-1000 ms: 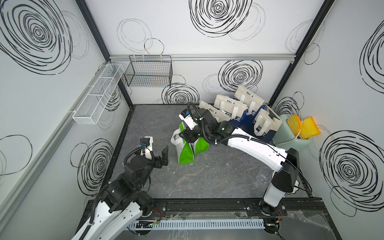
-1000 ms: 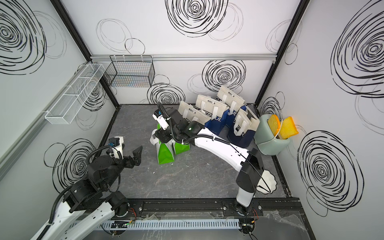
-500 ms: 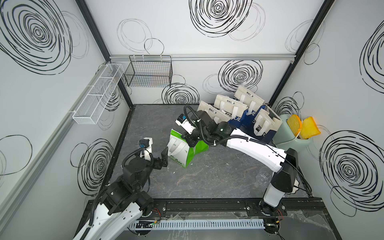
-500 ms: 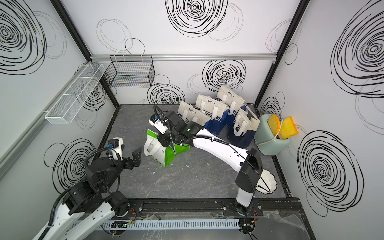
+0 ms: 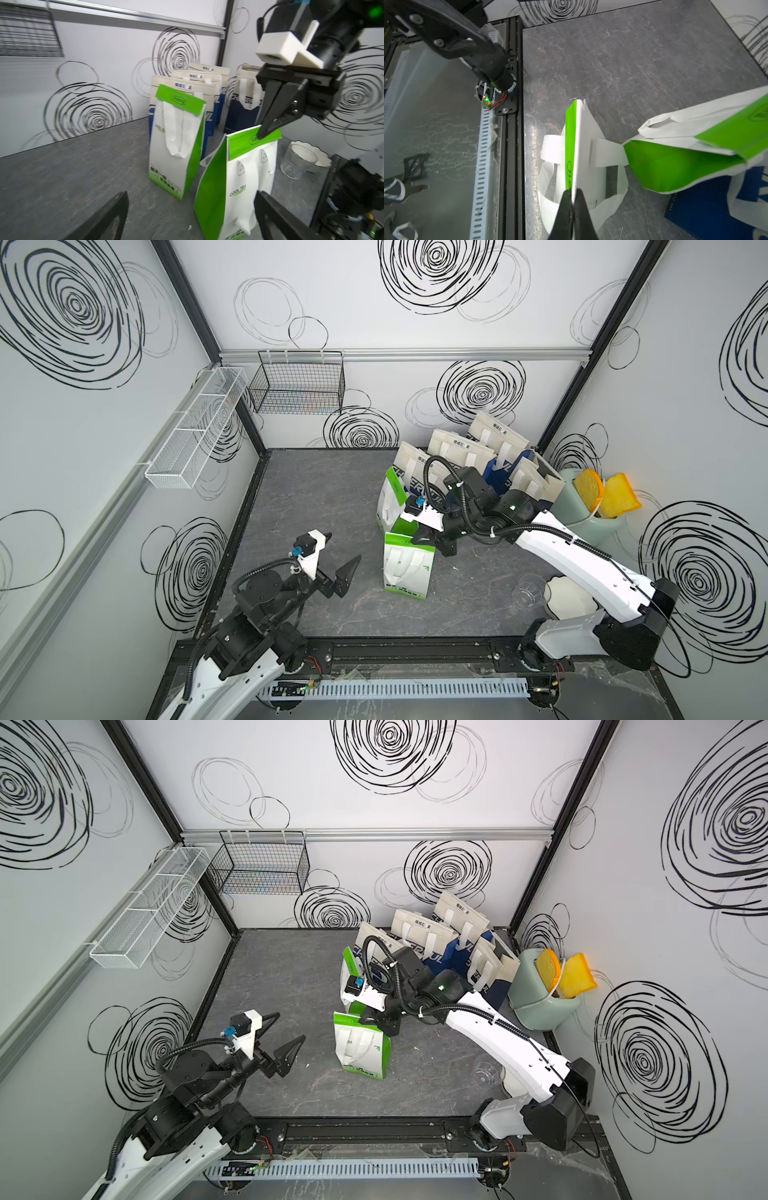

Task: Open the takeout bag
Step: Place the takeout bag at the center of the board, then open the takeout bag at the center of the board.

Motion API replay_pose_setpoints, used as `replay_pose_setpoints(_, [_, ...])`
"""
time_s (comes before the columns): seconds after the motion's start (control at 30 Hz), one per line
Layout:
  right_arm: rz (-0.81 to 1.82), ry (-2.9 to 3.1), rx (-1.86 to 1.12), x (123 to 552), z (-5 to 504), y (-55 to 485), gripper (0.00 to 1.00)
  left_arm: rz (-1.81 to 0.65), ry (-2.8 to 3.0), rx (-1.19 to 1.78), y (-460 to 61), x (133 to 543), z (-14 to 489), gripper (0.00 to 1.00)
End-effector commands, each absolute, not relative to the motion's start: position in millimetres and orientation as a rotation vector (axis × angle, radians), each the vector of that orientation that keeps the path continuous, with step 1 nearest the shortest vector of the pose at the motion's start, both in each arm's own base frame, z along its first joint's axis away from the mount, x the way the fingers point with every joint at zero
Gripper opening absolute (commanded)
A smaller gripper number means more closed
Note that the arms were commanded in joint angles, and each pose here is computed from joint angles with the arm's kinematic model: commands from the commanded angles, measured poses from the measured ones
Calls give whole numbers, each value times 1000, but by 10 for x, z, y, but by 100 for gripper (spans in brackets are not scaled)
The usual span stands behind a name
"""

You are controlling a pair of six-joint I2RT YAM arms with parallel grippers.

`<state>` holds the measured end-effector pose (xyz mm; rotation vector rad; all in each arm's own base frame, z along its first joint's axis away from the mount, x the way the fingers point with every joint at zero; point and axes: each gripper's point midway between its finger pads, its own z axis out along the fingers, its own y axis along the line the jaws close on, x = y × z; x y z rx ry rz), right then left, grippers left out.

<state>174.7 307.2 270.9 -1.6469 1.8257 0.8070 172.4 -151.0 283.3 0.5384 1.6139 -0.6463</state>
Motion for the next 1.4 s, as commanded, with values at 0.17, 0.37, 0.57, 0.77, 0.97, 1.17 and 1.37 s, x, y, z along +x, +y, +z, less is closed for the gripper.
replay_pose_setpoints(0.17, [920,1484,-1856,1322,2873,3024,0,-823,1467,875,-2101,1451,2899,99])
replay_pose_setpoints(0.37, [912,1529,-1872,1414,2782,3078,0,-737,1536,1020,-2334,1501,2659,98])
replay_pose_setpoints(0.57, [881,1544,-1854,1489,2777,3107,18,-671,1583,1057,-2381,1561,2498,96])
replay_pose_setpoints(0.77, [748,1538,-1779,1658,2891,3100,52,-678,1587,1069,-2391,1528,2425,84])
replay_pose_setpoints(0.97, [583,1325,-1647,1690,3325,3055,64,-687,1582,1094,-2426,1506,2398,75])
replay_pose_setpoints(1.17, [503,1127,-1614,1445,3304,3033,65,-706,1592,1119,-2470,1486,2358,60])
replay_pose_setpoints(1.37, [500,1069,-1521,1384,3365,3002,64,-798,1664,1098,-2575,1464,2298,50])
